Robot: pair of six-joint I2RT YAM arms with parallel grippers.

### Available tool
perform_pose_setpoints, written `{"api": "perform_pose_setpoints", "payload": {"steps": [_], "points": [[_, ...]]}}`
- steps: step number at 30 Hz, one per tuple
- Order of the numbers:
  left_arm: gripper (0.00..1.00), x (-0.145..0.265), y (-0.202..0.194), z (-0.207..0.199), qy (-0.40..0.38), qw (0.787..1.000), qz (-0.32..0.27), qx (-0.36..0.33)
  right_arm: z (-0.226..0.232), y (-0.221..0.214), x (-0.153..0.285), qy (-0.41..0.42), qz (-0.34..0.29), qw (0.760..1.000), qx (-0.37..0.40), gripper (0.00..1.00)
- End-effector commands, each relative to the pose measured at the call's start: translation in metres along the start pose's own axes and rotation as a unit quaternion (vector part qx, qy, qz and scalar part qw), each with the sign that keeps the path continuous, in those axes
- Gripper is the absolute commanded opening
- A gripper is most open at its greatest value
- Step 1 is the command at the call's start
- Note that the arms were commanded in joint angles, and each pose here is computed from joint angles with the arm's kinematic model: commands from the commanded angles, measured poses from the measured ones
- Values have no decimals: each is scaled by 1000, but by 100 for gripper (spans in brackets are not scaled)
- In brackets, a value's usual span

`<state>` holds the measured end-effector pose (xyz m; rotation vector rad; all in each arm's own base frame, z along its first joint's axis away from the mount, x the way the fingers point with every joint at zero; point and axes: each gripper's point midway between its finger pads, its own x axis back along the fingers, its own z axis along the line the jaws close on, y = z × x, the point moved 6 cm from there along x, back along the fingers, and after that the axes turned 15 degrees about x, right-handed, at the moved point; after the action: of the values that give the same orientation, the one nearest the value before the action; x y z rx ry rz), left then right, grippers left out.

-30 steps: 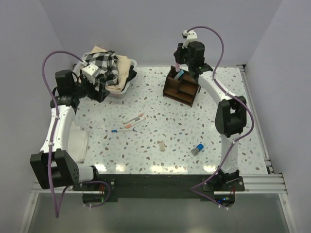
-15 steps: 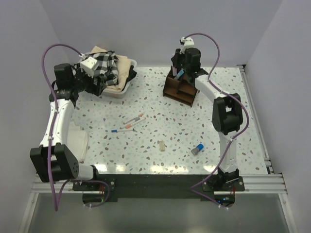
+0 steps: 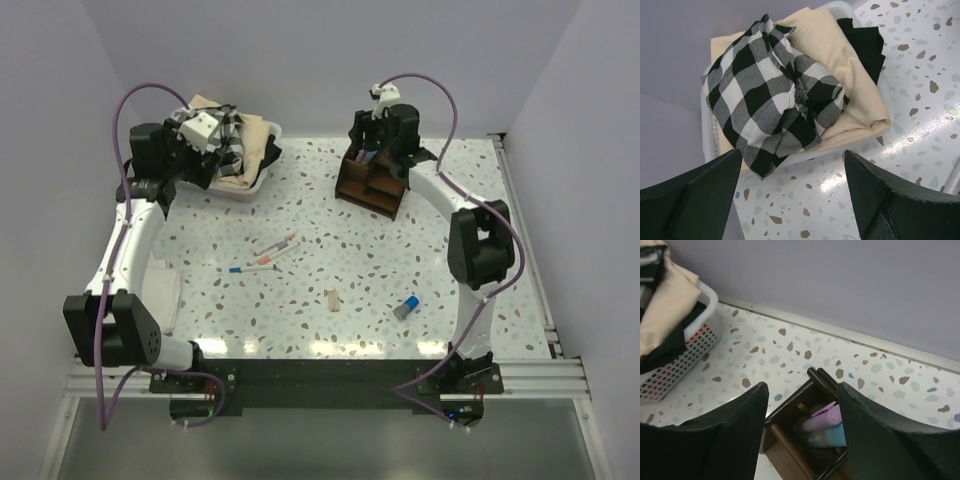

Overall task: Sort the stationery into containers
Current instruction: Place the stationery in the storage box, then pick up the pen from the center of the board.

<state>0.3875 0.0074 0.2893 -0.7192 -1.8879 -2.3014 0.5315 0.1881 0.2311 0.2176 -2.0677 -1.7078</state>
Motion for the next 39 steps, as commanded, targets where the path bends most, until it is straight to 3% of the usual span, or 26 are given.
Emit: {"api": "perform_pose_setpoints", "payload": {"steps": [1,4,5,7,8,13,15,19,23,27,29,31,32,34,35,36,39], "points": [[89,7,37,-14,-58,995,-64,-59,-10,84,56,-12,-84,996,23,62],[89,10,21,-57,-162,980,-29,-109,-8,89,76,-7,-77,997,29,63],[89,14,3,-72,-199,973,11,-114,-8,100,93,-8,-87,996,31,64],[87,17,-16,-105,-265,950,47,-160,0,91,106,23,-62,997,36,67],[87,22,-36,-118,-297,937,93,-159,2,92,119,35,-55,997,44,69],[79,36,-88,-178,-396,870,192,-223,16,57,153,80,20,995,59,81],[76,36,-104,-186,-400,856,223,-240,18,50,166,85,24,993,78,85],[60,27,-128,-184,-392,843,273,-249,19,47,181,90,24,991,96,88],[55,22,-147,-175,-371,832,315,-267,23,41,190,108,31,988,109,88],[55,25,-154,-159,-346,842,329,-249,26,28,193,131,54,981,132,88],[57,28,-156,-151,-339,848,332,-236,35,16,196,183,67,968,159,87],[58,26,-148,-128,-313,871,320,-201,43,12,197,225,79,954,181,87],[59,28,-140,-116,-297,887,307,-175,54,-6,194,267,114,936,201,86],[62,30,-124,-73,-253,924,269,-99,66,-1,191,306,119,918,225,85],[63,35,-117,-60,-233,936,254,-68,84,-18,186,352,149,891,246,84],[64,42,-114,-37,-204,950,235,-30,91,-10,182,365,143,881,266,84],[67,56,-95,-13,-148,973,173,33,137,-23,167,435,165,824,324,83]]}}
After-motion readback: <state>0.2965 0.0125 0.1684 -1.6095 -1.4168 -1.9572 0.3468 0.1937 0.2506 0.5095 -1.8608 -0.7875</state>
